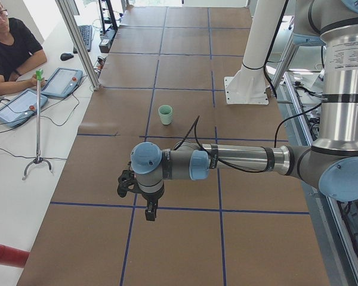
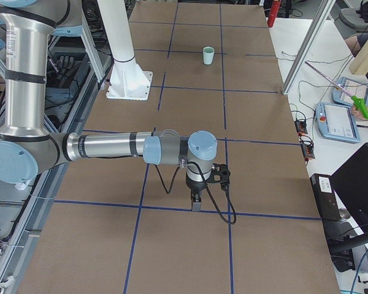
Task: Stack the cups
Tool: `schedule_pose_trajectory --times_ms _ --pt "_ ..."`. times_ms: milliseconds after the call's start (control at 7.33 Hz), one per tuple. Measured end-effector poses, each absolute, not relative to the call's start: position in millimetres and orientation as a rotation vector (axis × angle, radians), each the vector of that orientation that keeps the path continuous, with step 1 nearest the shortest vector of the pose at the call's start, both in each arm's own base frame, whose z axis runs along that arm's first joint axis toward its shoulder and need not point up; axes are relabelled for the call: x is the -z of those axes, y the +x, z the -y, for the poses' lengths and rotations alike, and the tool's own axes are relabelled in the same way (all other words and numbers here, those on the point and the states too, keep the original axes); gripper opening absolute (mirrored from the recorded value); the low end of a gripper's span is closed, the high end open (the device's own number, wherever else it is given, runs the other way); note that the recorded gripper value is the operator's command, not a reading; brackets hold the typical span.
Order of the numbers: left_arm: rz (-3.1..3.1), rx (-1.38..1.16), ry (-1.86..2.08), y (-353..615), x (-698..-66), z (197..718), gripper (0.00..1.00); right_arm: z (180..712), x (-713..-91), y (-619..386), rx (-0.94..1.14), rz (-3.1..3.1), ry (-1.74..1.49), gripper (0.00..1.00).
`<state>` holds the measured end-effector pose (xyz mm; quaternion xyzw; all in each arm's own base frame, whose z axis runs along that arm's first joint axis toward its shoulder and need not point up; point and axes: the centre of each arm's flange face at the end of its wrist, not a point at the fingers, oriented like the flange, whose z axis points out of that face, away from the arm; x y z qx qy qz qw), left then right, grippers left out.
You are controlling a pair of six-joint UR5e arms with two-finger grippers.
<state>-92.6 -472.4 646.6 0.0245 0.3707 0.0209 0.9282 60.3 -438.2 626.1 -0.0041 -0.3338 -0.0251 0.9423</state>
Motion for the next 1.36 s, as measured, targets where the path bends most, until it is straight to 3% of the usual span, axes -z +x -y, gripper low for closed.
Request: schedule_pose_trajectory --times_ms 1364 --pt "-0.851 -0.050 0.085 -86 -626 469 1.00 438 -626 60 0.051 0.680 -0.009 1.00"
